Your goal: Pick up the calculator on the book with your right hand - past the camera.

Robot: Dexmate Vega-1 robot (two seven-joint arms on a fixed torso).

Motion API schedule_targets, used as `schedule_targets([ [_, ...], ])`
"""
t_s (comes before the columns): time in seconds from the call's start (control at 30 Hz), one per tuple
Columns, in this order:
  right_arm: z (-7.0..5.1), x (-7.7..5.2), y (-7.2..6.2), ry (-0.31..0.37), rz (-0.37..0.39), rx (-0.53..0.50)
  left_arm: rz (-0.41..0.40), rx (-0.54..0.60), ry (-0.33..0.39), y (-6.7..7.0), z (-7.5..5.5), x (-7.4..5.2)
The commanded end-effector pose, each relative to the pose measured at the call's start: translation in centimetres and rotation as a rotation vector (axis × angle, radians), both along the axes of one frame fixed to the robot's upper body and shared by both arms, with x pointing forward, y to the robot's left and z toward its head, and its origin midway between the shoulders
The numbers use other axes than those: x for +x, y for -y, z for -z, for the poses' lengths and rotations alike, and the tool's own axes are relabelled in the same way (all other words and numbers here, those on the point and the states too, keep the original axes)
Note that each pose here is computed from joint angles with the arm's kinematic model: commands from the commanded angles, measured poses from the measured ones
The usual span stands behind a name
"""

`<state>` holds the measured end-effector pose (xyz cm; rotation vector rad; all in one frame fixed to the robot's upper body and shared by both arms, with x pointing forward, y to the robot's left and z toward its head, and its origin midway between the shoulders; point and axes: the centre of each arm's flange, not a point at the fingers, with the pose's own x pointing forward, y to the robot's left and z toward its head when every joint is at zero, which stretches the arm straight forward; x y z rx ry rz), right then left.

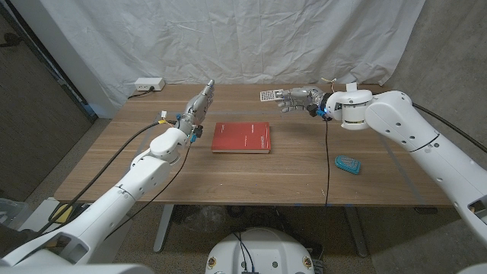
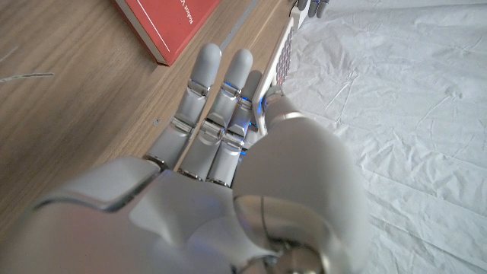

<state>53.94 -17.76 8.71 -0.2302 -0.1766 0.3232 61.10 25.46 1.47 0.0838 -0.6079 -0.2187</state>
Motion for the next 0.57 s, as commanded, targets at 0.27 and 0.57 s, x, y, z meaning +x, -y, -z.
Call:
schedule_targets([
  [0.27, -0.57, 0.7, 0.02, 0.011, -0.002, 0.021, 0.011, -0.01, 0.007, 0.2, 0.07, 0.38],
  [0.57, -0.43, 0.68, -0.12, 0.016, -0.008, 0.018, 0.004, -0.012, 0.029, 0.27, -0.06, -0.43],
])
